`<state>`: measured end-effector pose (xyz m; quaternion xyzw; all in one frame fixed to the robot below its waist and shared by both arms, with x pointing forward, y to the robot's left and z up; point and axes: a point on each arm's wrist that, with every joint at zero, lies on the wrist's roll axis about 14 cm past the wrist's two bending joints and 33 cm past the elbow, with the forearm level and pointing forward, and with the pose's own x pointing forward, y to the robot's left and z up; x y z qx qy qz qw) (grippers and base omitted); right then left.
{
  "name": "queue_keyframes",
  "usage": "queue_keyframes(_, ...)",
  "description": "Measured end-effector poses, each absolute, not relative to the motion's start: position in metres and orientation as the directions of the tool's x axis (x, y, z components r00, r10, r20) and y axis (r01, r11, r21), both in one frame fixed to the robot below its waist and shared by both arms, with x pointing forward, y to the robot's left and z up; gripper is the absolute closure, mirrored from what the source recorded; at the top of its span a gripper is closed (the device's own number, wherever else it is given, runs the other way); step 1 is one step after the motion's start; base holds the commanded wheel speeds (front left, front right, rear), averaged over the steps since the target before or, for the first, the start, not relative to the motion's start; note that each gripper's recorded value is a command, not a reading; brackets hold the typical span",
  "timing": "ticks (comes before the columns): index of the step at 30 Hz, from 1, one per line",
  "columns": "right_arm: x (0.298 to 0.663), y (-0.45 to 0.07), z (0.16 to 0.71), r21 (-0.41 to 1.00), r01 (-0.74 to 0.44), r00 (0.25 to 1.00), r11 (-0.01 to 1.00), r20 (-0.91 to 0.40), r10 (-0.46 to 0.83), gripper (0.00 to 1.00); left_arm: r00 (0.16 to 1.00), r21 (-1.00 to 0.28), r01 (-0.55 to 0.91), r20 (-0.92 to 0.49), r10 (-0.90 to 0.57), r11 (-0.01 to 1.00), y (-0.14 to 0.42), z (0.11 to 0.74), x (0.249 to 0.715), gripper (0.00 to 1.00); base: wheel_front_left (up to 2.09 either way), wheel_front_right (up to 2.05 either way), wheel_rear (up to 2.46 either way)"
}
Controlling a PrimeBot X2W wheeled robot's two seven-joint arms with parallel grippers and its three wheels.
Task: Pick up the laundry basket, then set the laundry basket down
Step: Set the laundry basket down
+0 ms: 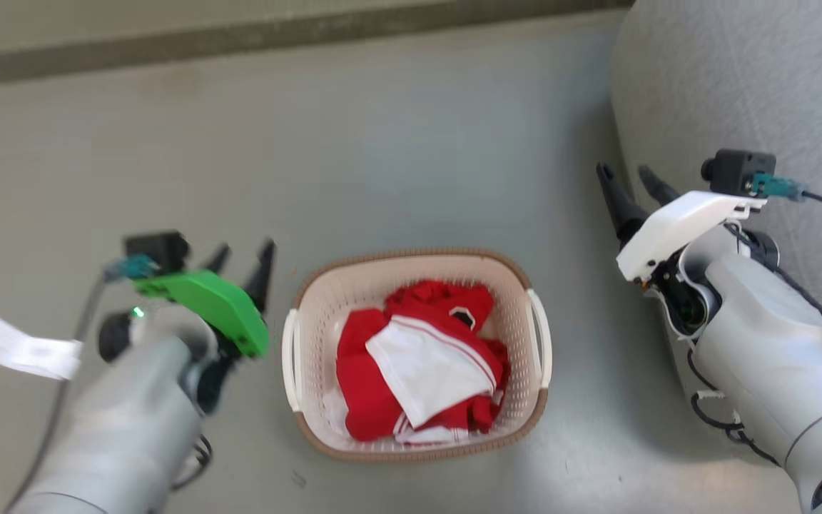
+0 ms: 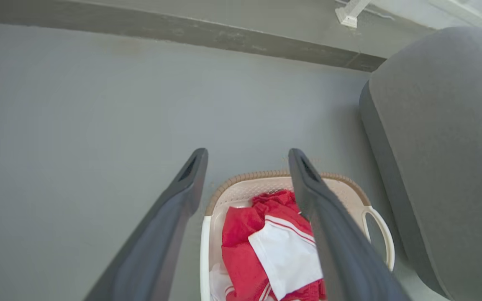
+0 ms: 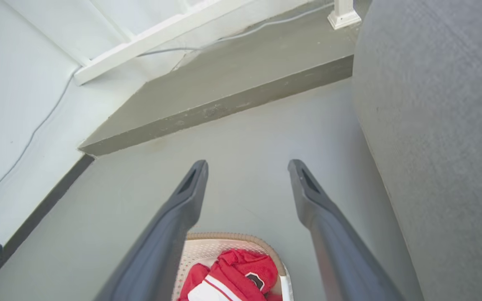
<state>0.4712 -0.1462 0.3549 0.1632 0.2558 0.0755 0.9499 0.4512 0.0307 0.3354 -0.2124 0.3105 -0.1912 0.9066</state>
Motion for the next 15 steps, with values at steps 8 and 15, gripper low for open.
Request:
queue_keyframes(8, 0.474, -0.15, 0.418, 0.333, -0.118, 0.93, 0.935, -0.294, 0.222, 0.0, 0.864, -0.465, 0.293, -0.246, -0.44, 0.836, 0.057, 0.428, 0.492, 0.0, 0.0, 0.0, 0.0)
queue_keyframes(15, 0.473, -0.151, 0.478, 0.309, -0.168, 0.969, 0.936, -0.12, 0.214, 0.0, 0.902, -0.429, 0.327, -0.125, -0.414, 0.842, 0.065, 0.472, 0.483, 0.0, 0.0, 0.0, 0.0)
